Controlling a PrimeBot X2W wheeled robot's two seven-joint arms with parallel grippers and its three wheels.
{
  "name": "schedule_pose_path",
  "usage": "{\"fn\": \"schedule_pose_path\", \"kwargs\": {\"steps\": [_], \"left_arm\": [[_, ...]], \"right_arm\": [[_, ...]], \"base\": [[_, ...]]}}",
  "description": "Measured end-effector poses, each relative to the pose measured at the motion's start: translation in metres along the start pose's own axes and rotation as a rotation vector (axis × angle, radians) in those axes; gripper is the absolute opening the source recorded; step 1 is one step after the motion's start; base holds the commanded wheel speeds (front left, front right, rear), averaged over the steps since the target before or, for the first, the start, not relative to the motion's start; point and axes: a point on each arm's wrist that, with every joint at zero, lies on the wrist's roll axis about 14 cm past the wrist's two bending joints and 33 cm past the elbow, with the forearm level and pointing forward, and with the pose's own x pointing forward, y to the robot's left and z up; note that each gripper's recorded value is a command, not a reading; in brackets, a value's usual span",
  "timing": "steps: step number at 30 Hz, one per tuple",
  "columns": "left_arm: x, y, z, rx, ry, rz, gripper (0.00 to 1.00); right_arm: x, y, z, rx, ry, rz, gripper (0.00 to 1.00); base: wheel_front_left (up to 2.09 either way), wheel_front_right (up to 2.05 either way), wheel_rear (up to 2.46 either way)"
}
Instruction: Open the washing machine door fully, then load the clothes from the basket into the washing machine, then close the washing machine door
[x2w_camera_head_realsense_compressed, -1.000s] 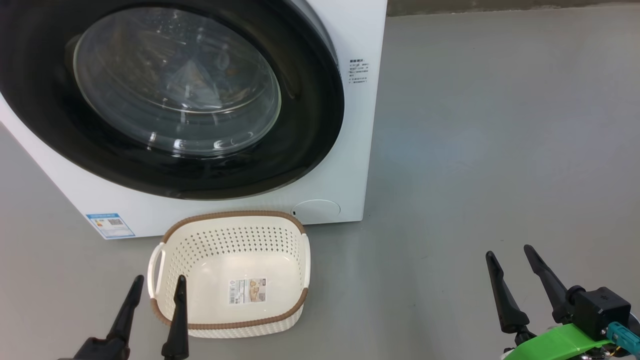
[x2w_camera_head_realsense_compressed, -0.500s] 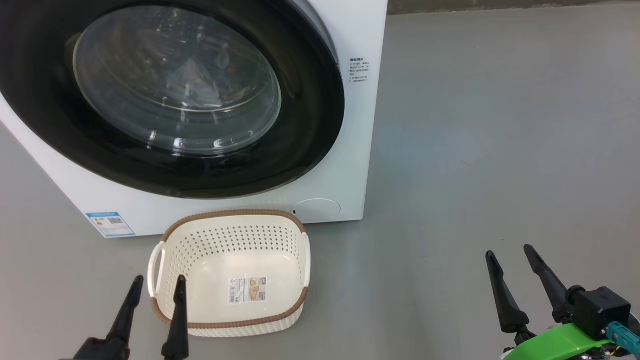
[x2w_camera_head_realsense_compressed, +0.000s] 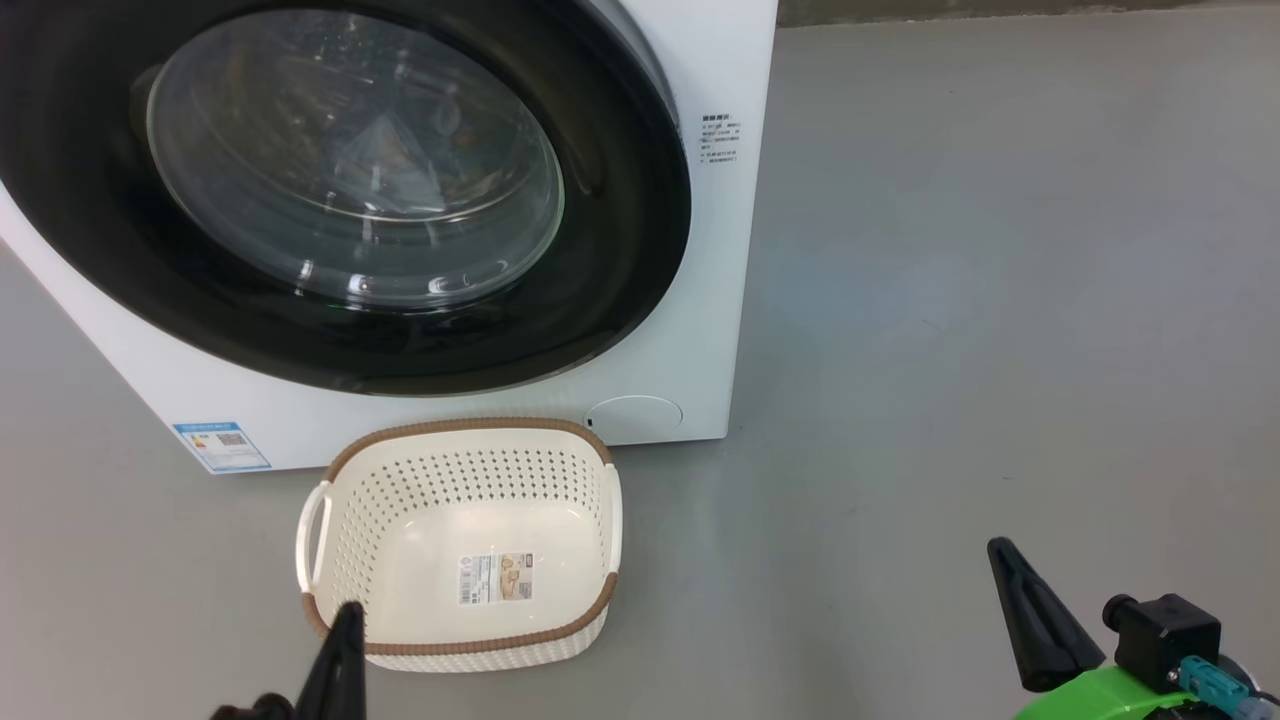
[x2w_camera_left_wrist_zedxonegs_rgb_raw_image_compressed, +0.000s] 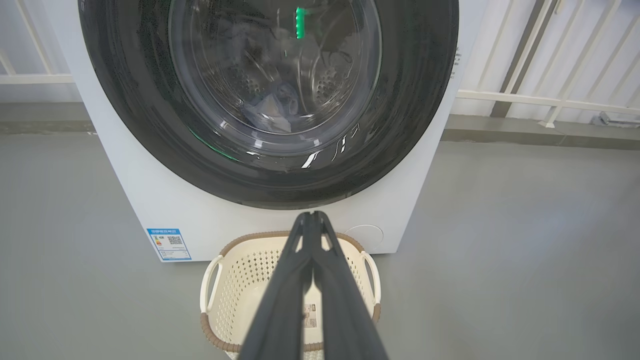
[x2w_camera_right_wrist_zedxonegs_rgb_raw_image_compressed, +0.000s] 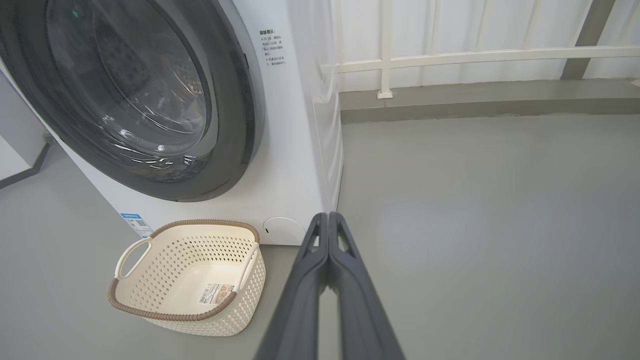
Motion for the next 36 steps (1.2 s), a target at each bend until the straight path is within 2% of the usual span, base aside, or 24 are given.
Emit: {"fn": "schedule_pose_path", "kwargs": {"steps": [36], "left_arm": [[0.000,0.016,-0.017,-0.377,0.083,0.083,0.00]], "right_arm": [[-0.006,-0.011,-0.017,0.393,0.037,-0.058,0.00]], "base": [[0.00,0.00,0.00]]}}
